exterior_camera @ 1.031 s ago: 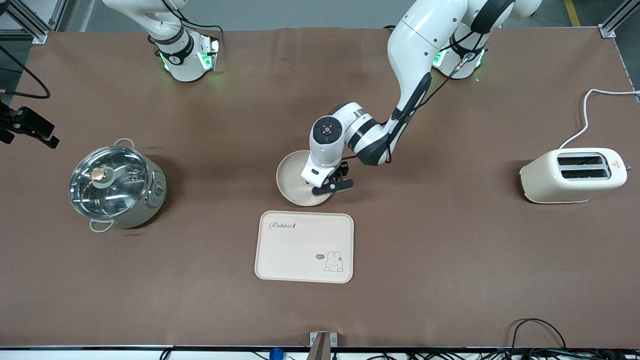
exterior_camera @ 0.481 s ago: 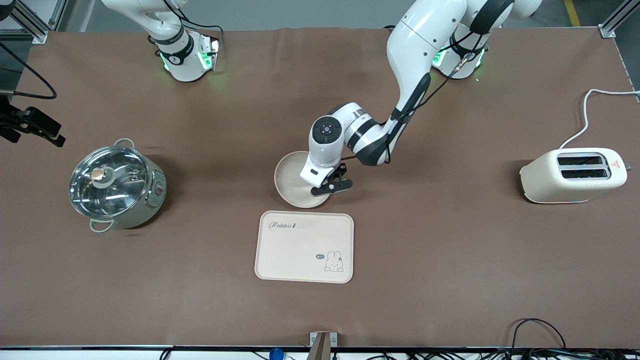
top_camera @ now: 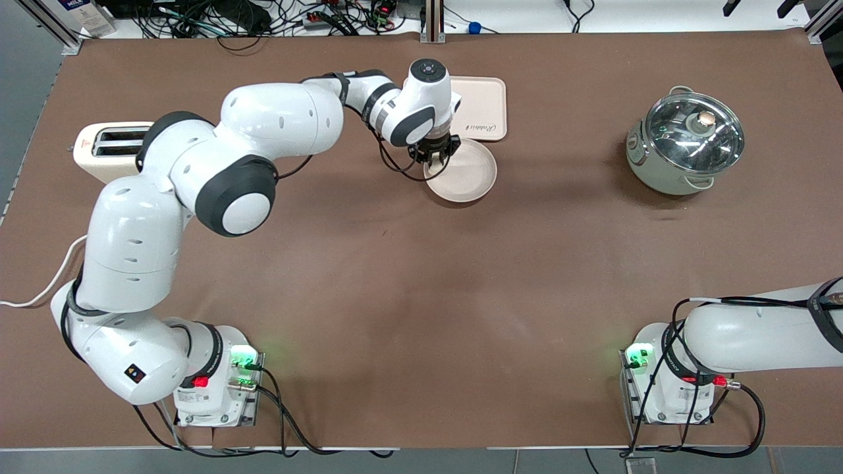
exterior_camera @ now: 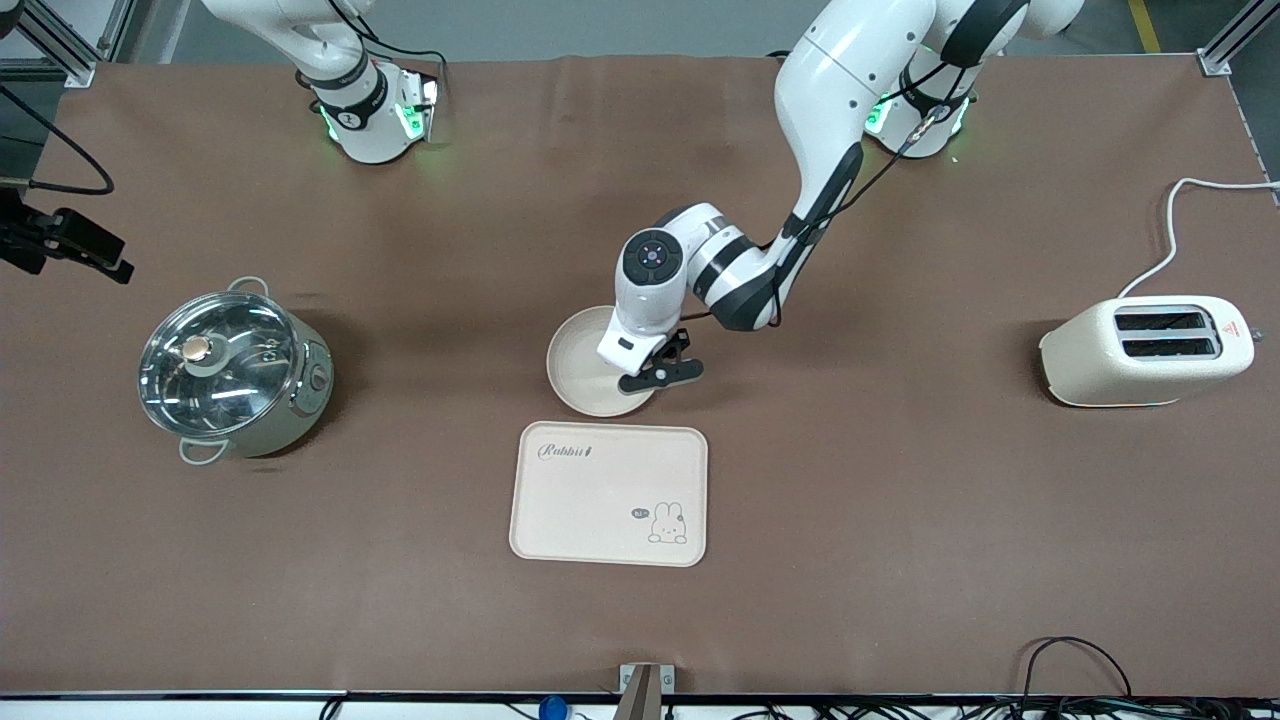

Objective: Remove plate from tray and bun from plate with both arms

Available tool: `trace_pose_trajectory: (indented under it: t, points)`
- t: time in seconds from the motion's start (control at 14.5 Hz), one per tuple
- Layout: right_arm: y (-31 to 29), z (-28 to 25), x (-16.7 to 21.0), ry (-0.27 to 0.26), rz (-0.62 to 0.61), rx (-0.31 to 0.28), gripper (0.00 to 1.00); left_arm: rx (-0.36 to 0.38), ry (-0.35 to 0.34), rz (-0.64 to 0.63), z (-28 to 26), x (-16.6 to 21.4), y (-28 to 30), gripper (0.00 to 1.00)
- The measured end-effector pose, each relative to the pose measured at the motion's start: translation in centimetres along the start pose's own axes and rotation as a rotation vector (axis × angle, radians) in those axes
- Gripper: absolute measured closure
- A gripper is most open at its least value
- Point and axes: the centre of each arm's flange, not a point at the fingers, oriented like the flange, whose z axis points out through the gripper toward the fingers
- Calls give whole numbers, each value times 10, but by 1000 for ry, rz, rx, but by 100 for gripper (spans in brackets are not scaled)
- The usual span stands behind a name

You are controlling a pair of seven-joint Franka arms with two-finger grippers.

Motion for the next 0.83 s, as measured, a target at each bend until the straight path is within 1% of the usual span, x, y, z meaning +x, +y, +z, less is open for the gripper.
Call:
trace_pose_trajectory:
  t: [0.14,0.28,0.34,0.48,0.62,0.69,0.83]
  points:
    - [-3,1,-1,-9,-6,-1,0,18,0,-11,-26,7,-2,68]
    - [-5,1,-1,-12,-9,-1,0,41,9,-41,-73,25,-14,68]
    - [-5,1,-2,-15,-8,-1,0,54,12,-70,-100,41,-27,67]
    - [-4,2,-2,-17,-6,-1,0,91,11,-125,-143,85,-71,66]
    - [-3,1,-2,-17,-5,-1,0,110,9,-154,-155,137,-124,64]
    - [-4,1,-2,-21,-6,1,0,119,3,-161,-151,162,-153,64]
    - [-6,1,-4,-30,-7,16,0,146,-31,-169,-131,206,-214,64]
